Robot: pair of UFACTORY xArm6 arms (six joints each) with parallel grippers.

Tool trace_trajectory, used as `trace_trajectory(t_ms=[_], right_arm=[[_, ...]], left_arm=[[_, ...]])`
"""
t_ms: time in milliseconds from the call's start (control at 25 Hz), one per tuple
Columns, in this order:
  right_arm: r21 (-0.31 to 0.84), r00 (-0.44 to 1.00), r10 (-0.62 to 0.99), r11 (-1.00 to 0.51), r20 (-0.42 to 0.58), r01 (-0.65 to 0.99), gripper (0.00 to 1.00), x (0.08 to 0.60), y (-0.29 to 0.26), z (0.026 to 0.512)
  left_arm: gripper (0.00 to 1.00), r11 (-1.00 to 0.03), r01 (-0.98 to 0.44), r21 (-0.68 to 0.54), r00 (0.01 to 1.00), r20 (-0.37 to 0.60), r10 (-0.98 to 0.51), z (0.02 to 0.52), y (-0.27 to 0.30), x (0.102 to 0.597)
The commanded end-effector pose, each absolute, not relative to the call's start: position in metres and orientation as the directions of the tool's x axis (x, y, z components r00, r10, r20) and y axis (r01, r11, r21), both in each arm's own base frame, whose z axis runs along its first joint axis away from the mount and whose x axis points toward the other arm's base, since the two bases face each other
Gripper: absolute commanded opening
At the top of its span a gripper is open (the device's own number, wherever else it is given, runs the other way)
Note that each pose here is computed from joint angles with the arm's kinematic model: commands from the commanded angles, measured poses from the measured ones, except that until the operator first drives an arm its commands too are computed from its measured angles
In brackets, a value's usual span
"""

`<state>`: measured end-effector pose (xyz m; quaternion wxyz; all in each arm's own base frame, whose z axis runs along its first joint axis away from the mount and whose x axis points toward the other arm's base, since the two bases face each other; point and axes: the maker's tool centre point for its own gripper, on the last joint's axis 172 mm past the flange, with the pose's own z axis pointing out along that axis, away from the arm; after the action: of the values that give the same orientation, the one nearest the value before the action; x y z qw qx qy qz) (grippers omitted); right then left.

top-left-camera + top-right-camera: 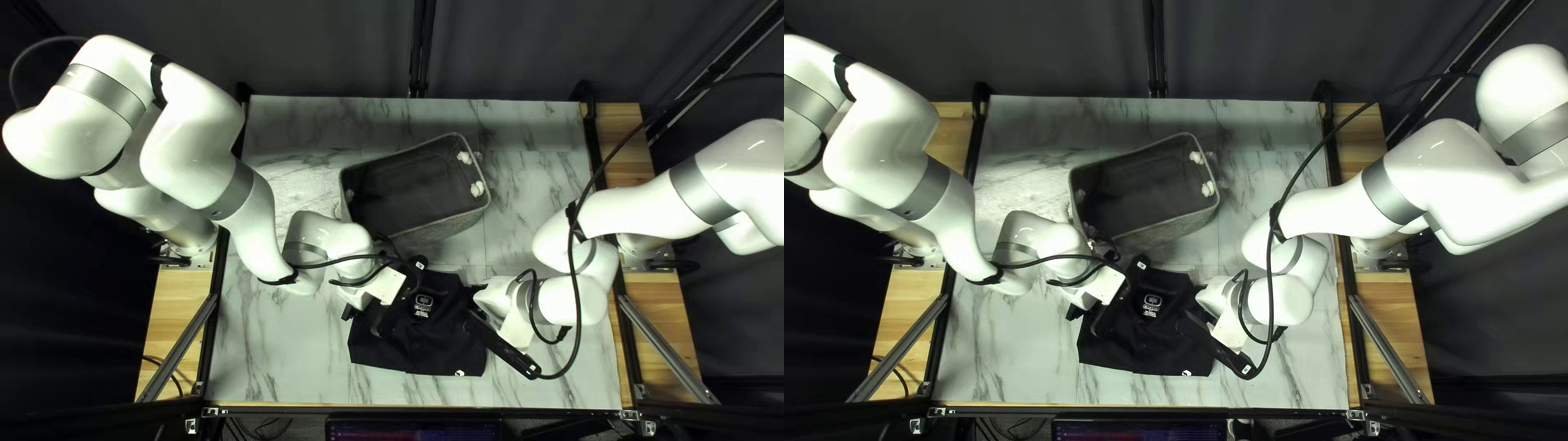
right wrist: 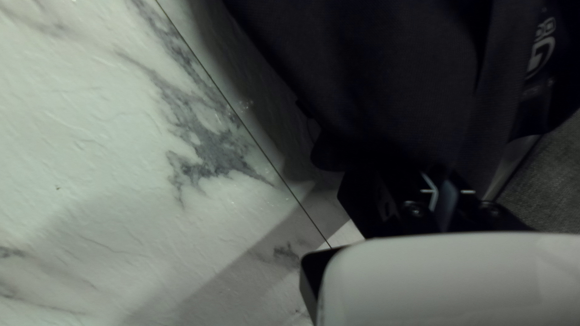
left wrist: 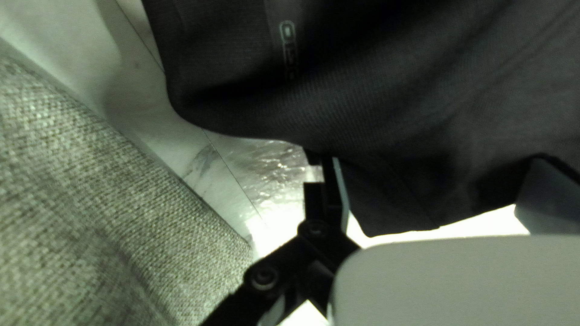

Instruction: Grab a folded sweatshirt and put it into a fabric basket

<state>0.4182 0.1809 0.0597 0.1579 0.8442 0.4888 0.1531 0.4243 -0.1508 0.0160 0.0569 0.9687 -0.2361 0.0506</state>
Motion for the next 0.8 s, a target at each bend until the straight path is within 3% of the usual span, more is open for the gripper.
trace_trajectory(t_ms=[40, 520, 800], right_arm=[[0.418, 0.475, 0.874, -0.472, 0.105, 0.776, 0.04, 0.417, 0.180, 0.061], [0.435, 0.486, 0.869, -0.474, 0.092, 0.766, 0.01, 0.416, 0.167, 0.083], [0.462, 0.507, 0.861, -0.470, 0.052, 0.752, 0.00, 0.418, 0.144, 0.134]], left_arm=[[0.00, -0.879, -0.466, 0.098, 0.882, 0.132, -0.453, 0.016, -0.151, 0.423], [0.00, -0.847, -0.523, 0.093, 0.847, 0.166, -0.505, 0.075, -0.168, 0.421], [0.00, -0.846, -0.526, 0.086, 0.842, 0.191, -0.504, 0.116, -0.158, 0.420]])
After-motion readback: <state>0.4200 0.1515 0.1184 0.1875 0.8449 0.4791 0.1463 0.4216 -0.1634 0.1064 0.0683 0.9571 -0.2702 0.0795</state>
